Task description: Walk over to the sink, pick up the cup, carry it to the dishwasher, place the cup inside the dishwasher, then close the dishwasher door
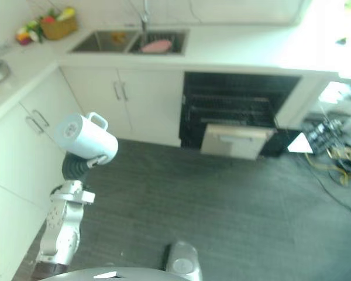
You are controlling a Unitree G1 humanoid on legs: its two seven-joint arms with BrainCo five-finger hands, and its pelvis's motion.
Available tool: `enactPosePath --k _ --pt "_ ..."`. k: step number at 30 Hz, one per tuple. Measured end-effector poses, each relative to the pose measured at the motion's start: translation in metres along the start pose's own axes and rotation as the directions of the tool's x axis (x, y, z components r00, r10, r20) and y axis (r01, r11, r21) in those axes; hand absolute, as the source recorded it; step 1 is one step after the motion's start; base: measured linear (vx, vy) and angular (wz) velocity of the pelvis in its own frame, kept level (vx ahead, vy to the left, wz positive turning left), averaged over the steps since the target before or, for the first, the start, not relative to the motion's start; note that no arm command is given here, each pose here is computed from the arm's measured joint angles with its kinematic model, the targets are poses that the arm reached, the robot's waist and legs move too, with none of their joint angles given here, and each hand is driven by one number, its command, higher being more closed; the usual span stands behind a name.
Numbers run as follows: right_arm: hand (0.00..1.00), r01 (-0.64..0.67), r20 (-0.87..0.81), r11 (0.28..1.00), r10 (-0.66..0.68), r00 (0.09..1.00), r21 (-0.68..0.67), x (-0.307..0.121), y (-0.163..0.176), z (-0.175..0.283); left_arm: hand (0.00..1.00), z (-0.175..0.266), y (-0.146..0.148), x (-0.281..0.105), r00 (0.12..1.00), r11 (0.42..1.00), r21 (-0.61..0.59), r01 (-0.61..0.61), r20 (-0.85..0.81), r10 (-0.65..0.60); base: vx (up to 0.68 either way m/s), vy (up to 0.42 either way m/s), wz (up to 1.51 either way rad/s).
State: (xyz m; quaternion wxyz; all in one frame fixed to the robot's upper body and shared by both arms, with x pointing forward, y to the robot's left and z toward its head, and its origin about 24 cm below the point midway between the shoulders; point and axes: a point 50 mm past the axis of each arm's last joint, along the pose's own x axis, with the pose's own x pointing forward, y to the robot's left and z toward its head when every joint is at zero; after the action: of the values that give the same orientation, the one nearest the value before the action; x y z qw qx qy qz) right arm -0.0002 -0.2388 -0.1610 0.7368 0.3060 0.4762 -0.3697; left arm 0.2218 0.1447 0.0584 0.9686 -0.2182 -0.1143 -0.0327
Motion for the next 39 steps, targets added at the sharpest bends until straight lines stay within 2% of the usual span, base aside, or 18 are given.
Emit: enactPosePath --k 4,8,13,15,18,20,23,27,30,33,39 --pt "0.00 -0.133 0.151 0.990 0.137 0.979 -0.036 0.012 0.048 0.054 1.00 0.002 0.008 -0.004 1.000 1.000 0.024 -0.003 -0.008 0.003 0.47 -0.068 -0.06" --pt "0.00 -0.216 0.183 0.971 0.231 0.955 -0.098 0.013 0.081 0.068 1.00 0.000 0.010 -0.015 1.000 1.000 0.020 0.001 0.001 -0.001 0.47 0.091 -0.25" --pt "0.00 -0.129 0.019 0.990 0.130 0.991 -0.052 0.016 0.057 0.031 1.00 0.007 0.020 -0.016 0.997 1.000 0.022 -0.019 0.075 0.017 0.44 0.285 -0.38" --pt "0.00 -0.061 -0.031 0.998 0.062 0.998 0.024 0.013 0.037 0.014 1.00 0.013 0.014 -0.005 0.993 1.000 0.024 0.014 0.120 -0.017 0.40 0.292 0.19" --pt "0.00 0.040 -0.121 0.995 -0.029 0.992 0.087 0.002 0.004 -0.021 1.00 0.021 0.008 0.008 0.986 0.995 0.081 0.058 0.150 -0.070 0.39 0.284 0.12" --pt "0.00 0.045 -0.138 0.995 -0.032 0.990 0.093 -0.002 -0.002 -0.031 1.00 0.025 0.009 0.010 0.984 0.991 0.125 0.045 0.165 -0.066 0.27 0.153 -0.25" --pt "0.00 0.004 -0.093 0.994 0.006 0.996 0.110 -0.002 0.003 -0.031 1.00 0.036 0.008 0.019 0.977 0.978 0.203 0.044 0.195 -0.085 0.24 0.072 -0.48" --pt "0.00 -0.043 -0.060 0.993 0.049 0.997 0.109 -0.001 0.011 -0.030 1.00 0.045 0.004 0.026 0.966 0.975 0.217 0.055 0.236 -0.107 0.32 -0.026 -0.72" --pt "0.00 -0.041 -0.066 0.994 0.048 0.997 0.100 -0.001 0.010 -0.033 1.00 0.057 -0.003 0.026 0.951 0.966 0.237 0.105 0.261 -0.168 0.35 -0.081 -0.52" --pt "0.00 -0.015 -0.068 0.996 0.020 0.997 0.084 -0.001 0.003 -0.029 1.00 0.048 -0.012 0.026 0.955 0.972 0.146 0.185 0.205 -0.213 0.40 -0.175 -0.23" --pt "0.00 -0.029 -0.030 0.998 0.031 0.999 0.064 0.005 0.011 -0.011 1.00 0.033 -0.025 0.024 0.961 0.967 0.095 0.238 0.119 -0.248 0.21 -0.109 -0.17"
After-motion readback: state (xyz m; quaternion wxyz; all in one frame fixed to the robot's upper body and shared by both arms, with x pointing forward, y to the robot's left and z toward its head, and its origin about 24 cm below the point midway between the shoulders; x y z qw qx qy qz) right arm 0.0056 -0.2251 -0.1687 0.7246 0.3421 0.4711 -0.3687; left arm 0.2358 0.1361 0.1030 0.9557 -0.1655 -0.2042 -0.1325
